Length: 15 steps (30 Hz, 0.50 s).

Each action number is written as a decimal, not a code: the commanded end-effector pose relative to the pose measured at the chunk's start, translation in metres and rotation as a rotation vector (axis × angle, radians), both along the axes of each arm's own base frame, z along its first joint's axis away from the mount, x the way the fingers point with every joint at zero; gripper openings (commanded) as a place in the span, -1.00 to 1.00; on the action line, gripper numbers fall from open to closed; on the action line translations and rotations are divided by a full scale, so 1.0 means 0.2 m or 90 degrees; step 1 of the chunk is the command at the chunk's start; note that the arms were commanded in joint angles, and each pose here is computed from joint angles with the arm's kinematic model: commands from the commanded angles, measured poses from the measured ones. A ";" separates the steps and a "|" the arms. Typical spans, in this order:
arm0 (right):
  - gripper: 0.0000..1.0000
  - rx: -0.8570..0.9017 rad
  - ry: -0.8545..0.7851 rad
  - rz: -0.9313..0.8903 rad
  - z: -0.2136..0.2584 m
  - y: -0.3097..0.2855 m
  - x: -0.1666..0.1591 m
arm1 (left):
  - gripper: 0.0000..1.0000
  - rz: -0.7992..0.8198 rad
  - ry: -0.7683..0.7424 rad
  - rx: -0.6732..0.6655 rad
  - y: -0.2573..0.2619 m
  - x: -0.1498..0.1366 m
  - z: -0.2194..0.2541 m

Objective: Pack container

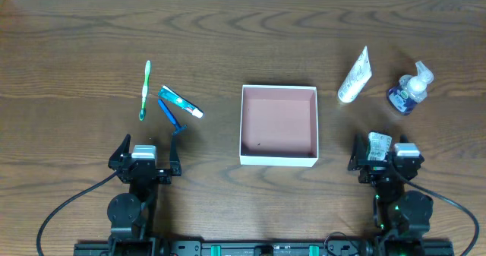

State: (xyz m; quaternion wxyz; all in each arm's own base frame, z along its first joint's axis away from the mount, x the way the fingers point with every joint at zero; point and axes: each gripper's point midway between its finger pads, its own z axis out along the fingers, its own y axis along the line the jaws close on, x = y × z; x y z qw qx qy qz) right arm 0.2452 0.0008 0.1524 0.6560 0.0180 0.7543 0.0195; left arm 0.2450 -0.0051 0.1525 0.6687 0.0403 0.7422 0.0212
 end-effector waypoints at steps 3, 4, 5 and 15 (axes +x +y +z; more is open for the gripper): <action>0.98 -0.013 0.012 0.014 0.28 0.02 0.01 | 0.96 0.002 0.030 -0.004 0.00 0.00 -0.08; 0.98 -0.019 0.032 0.016 0.32 0.02 0.02 | 0.96 0.002 0.030 -0.004 0.00 0.00 -0.08; 0.98 -0.019 0.054 0.016 0.36 0.02 0.03 | 0.96 0.002 0.030 -0.004 0.00 0.00 -0.08; 0.98 0.022 0.283 0.122 0.63 0.16 0.33 | 0.96 0.002 0.030 -0.004 0.00 0.00 -0.08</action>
